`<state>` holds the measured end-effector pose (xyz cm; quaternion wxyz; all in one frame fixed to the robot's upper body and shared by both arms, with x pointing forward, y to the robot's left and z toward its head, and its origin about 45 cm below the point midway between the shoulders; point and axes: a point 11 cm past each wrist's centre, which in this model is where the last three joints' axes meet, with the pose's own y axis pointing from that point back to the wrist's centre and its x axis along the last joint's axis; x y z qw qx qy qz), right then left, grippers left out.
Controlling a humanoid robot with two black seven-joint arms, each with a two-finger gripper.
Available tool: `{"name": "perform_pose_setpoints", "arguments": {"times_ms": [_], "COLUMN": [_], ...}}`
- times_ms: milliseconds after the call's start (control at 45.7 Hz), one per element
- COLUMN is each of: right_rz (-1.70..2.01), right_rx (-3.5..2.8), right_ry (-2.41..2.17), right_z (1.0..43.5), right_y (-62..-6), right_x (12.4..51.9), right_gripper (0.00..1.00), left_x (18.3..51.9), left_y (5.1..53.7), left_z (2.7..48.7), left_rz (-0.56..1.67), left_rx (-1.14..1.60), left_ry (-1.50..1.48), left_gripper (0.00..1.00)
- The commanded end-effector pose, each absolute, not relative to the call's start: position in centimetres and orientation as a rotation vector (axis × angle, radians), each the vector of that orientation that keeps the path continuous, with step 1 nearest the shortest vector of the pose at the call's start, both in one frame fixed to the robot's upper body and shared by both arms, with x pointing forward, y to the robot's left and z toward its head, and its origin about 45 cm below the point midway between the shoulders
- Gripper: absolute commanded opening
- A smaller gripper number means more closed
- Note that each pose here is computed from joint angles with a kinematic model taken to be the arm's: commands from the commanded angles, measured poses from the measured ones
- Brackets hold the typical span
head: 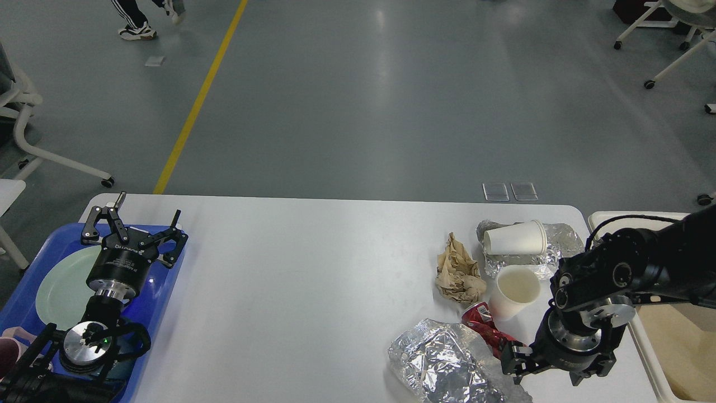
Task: Tidy desktop
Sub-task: 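Move the right gripper down to the silver foil wrap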
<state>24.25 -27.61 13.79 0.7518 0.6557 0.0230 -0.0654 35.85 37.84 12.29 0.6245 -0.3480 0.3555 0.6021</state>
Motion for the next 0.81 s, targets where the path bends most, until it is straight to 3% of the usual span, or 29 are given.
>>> {"name": "perform_pose_setpoints", "arguments": {"times_ms": [0, 284, 503, 788], "right_rz": [-0.133, -0.046, -0.042, -0.016], "right_rx": [1.489, 1.698, 1.588, 1.606], "right_ry": [0.1, 0.096, 0.157, 0.166], "right_z": [15.1, 17.0, 9.7, 8.4], "right_y": [-25.2, -17.6, -15.8, -14.5], "right_x": [23.4, 24.9, 23.5, 23.2], "right_gripper": [0.95, 0.95, 0.94, 0.94], "left_x": [35.9, 35.9, 35.9, 35.9], "left_y": [37.8, 37.8, 37.8, 37.8], "left_z": [12.3, 12.3, 12.3, 12.3], "left_rz": [1.382, 1.383, 1.383, 1.382], "left_rx": [-0.798, -0.8, -0.8, -0.798], "left_ry": [0.816, 0.815, 0.815, 0.816], "left_gripper": [0.97, 0.97, 0.97, 0.97]}}
